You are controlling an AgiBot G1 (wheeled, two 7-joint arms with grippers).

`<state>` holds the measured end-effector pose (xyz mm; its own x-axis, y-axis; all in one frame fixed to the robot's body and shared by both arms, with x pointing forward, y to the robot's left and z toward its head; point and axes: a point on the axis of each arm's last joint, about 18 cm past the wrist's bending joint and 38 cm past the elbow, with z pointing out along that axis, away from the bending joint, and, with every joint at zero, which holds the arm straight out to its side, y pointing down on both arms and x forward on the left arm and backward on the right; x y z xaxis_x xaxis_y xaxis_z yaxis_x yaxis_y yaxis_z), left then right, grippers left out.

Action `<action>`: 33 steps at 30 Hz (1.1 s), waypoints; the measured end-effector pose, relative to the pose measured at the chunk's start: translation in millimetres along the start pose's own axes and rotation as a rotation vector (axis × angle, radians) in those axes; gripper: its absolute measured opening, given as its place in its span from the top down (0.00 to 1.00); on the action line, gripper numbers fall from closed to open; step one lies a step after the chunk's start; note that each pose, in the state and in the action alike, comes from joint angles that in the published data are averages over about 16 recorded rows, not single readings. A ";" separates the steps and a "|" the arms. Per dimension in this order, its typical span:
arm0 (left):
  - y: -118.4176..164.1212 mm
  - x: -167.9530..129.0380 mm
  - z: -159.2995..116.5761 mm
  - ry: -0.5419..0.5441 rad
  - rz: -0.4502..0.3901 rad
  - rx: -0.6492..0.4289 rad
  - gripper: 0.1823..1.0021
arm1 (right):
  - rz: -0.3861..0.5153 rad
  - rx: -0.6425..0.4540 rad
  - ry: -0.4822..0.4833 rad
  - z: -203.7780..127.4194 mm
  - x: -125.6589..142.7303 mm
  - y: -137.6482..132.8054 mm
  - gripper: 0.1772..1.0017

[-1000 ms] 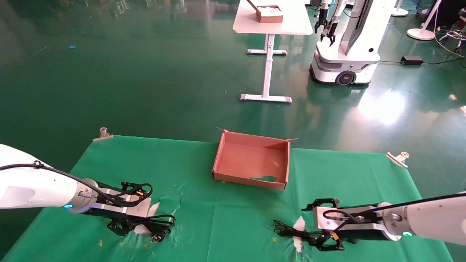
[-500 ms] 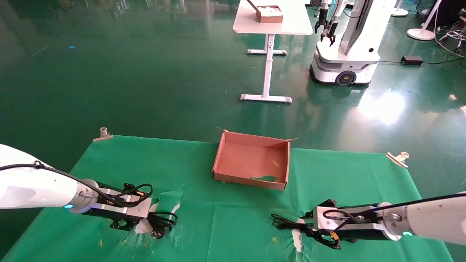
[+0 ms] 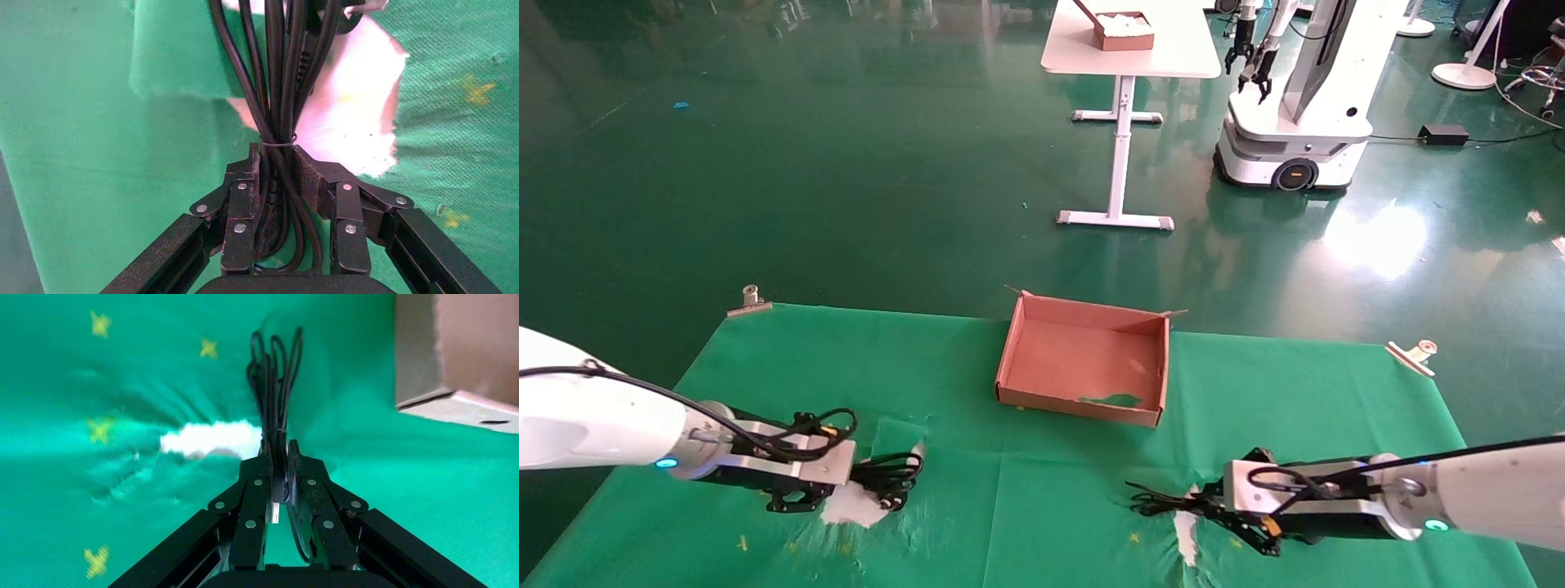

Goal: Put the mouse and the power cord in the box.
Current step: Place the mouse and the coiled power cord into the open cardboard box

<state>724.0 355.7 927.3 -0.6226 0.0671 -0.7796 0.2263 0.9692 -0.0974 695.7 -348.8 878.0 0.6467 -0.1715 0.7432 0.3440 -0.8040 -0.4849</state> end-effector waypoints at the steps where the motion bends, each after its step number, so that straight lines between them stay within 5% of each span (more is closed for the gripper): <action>1: 1.0 -1.3 -4.0 -0.006 -0.011 0.012 0.87 | 0.006 0.012 0.010 -4.9 2.9 -0.9 0.92; 9: 3.2 -19.4 -41.3 -0.100 -0.159 0.161 0.88 | 0.033 0.128 0.136 -60.2 43.0 -19.4 0.95; 17: -29.5 -65.3 -54.2 -0.253 -0.309 0.306 0.88 | -0.026 0.228 0.253 -84.1 95.9 -72.3 0.95; 25: -82.2 -125.3 -56.1 -0.411 -0.375 0.363 0.88 | -0.024 0.250 0.309 -29.0 119.8 -118.2 0.95; 33: -113.3 -158.3 -61.0 -0.511 -0.304 0.335 0.88 | 0.057 0.132 0.337 49.5 101.8 -110.6 0.95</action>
<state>751.3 249.7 1099.5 -0.2822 -0.3964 -0.8736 0.3684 0.7960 -0.4802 757.1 -249.2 984.4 0.4138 -0.4096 0.8130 0.4129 -0.7115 -0.5686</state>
